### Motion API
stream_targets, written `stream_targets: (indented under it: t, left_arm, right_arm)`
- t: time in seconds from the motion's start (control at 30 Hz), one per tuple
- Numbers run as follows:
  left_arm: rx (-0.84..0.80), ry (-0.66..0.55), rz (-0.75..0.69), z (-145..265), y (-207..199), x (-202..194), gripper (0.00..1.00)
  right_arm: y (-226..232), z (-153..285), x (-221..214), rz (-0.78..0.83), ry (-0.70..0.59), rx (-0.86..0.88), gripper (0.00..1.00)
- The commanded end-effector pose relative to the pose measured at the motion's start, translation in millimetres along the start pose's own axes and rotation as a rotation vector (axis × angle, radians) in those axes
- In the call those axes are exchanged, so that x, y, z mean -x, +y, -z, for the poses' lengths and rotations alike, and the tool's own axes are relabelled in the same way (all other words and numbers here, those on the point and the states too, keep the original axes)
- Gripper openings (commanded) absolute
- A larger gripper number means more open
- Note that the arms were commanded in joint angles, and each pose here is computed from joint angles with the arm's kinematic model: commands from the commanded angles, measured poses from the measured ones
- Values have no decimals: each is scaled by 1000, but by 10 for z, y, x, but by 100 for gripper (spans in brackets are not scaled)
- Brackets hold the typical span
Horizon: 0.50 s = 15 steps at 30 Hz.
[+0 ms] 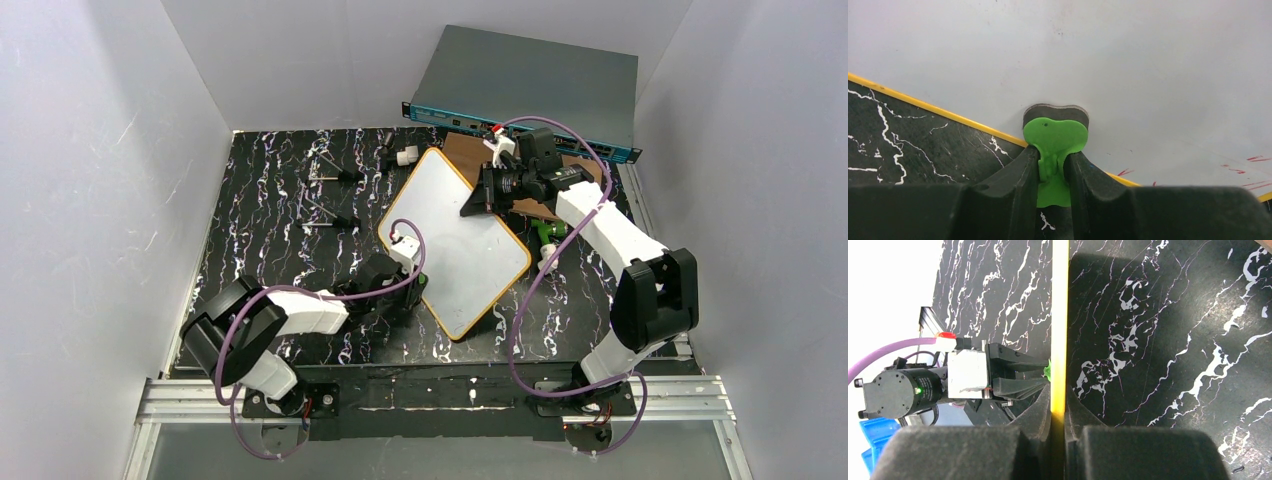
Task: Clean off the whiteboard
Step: Erase the whiteboard at the center of the board.
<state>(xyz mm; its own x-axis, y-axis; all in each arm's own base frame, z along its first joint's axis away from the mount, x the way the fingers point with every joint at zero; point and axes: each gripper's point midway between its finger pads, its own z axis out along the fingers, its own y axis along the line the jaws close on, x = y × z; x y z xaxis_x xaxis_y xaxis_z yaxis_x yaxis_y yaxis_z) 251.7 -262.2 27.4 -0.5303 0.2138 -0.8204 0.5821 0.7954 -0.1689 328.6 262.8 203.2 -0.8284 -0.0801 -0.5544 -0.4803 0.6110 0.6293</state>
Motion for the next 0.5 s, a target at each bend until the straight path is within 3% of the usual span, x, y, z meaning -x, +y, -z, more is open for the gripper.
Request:
stream_targets:
  t: [0.0,0.17,0.27,0.47]
  left_arm:
    - [-19,123,-32,-64,9,-300,0]
    - [-199,150,-21,60,-813,-290,0]
    - [-240,175,104,139,-1182,-297,0]
    - [-176,151,210,225,-1274,-93,0]
  right_arm:
    - [287,-40,-135,-9,52,111,1]
    - [290,-49,-132,-16,54,117,1]
    - [297,-58,-129,-19,56,121,1]
    - [285,-81,-133,-33,63,123,1]
